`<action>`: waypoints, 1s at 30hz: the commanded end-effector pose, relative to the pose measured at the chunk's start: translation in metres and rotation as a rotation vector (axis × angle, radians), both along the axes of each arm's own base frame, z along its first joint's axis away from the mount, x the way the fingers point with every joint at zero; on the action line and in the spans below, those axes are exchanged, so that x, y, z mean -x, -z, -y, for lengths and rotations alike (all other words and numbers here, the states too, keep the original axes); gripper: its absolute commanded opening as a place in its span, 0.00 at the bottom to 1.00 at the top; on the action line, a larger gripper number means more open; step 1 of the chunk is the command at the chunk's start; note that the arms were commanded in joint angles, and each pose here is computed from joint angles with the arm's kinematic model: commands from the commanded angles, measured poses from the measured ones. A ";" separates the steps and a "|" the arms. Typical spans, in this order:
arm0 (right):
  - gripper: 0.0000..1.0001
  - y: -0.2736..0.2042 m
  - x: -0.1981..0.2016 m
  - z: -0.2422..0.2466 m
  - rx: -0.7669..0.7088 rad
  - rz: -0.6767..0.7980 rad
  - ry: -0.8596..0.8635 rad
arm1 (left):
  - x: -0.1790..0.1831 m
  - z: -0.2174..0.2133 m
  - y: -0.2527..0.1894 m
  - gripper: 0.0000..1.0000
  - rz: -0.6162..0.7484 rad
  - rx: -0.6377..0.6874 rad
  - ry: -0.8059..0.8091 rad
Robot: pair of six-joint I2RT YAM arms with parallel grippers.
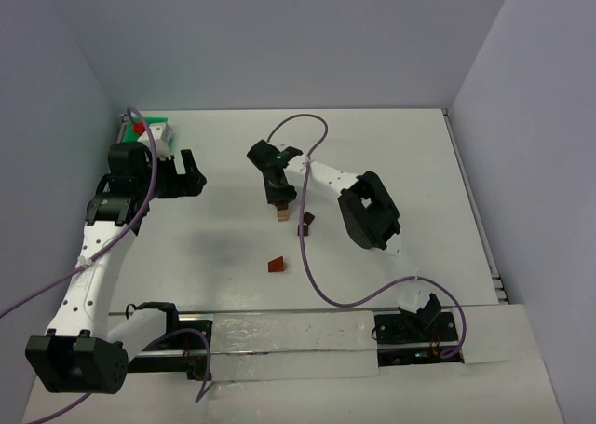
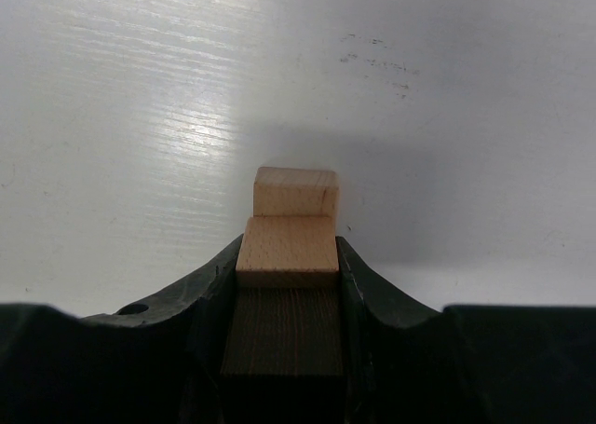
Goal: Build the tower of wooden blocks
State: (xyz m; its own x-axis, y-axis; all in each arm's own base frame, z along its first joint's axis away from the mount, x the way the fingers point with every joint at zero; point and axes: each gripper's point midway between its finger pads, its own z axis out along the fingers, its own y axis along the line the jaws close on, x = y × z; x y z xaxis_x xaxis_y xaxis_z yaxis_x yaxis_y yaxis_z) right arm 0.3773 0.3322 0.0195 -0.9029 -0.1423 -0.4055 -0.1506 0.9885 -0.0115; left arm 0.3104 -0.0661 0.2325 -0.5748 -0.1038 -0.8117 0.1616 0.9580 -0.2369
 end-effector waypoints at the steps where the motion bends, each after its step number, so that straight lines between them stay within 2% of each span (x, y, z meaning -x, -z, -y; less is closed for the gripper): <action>1: 0.00 0.024 -0.003 0.030 0.148 -0.017 -0.007 | -0.006 0.001 -0.007 0.99 0.039 0.007 0.010; 15: 0.00 0.030 -0.001 0.031 0.160 -0.039 -0.040 | -0.005 0.001 -0.007 0.99 0.039 0.007 0.013; 27: 0.14 0.037 0.002 0.031 0.161 -0.063 -0.037 | -0.004 0.001 -0.008 0.99 0.040 0.008 0.014; 30: 0.20 0.038 0.003 0.032 0.162 -0.067 -0.036 | -0.004 0.001 -0.007 0.99 0.039 0.008 0.012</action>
State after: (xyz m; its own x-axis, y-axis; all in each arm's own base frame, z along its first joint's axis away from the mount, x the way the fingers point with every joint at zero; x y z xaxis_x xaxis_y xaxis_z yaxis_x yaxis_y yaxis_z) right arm 0.3797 0.3286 0.0189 -0.8947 -0.2003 -0.3992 -0.1985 0.9790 -0.0463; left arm 0.3091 -0.0670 0.2287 -0.5825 -0.1005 -0.8066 0.1659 0.9567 -0.2390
